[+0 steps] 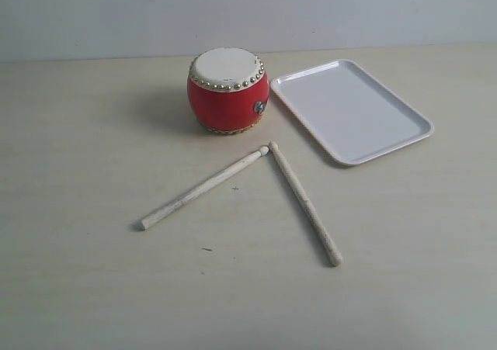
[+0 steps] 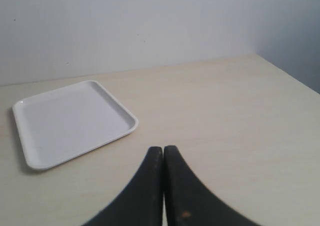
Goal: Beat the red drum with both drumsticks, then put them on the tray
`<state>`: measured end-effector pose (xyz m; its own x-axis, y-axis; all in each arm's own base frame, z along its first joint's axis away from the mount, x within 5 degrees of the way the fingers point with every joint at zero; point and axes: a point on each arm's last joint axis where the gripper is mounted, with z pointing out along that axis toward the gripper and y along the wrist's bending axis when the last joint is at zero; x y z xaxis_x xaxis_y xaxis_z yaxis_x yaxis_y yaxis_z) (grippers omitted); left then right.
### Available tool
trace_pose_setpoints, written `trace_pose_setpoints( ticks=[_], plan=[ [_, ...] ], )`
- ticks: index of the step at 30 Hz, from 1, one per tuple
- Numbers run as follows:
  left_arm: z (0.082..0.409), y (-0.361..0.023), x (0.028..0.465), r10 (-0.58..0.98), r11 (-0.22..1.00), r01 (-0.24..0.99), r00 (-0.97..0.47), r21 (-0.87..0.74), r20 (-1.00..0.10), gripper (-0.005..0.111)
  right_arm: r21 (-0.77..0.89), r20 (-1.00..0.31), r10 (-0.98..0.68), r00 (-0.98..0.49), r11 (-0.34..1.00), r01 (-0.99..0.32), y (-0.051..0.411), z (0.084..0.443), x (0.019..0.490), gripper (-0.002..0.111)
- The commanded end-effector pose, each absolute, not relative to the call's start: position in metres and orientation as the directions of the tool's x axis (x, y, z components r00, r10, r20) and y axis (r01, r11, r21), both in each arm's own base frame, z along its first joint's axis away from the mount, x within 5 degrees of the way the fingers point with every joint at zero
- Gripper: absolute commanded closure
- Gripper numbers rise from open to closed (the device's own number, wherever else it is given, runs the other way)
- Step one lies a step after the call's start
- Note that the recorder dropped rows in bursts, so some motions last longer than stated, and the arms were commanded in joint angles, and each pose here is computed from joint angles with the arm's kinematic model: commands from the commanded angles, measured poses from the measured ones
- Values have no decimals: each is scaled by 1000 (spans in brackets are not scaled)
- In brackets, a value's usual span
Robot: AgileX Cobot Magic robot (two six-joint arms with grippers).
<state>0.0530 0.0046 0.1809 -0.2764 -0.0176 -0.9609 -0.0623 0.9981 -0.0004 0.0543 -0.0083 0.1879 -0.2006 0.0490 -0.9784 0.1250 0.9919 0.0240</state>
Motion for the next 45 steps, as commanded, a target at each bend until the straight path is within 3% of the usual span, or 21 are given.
trace_pose_setpoints(
  ticks=[1,7,16,41,45],
  plan=[
    [181,4,53,-20,998,-56,-267,-5,-963,107,71,-988,86,-126,991,114,-7,193,55,108],
    [181,4,53,-20,998,-56,-267,-5,-963,107,256,-967,255,26,964,72,-4,206,56,108],
    [181,4,53,-20,998,-56,-267,-5,-963,107,381,-924,380,38,923,56,-3,206,56,108],
    [181,5,53,1,998,-58,-268,17,-963,107,348,-935,352,-50,934,80,-2,198,56,108],
    [189,4,55,17,998,-50,-176,26,-984,107,348,-934,352,-53,934,80,-2,198,56,108]
  ],
)
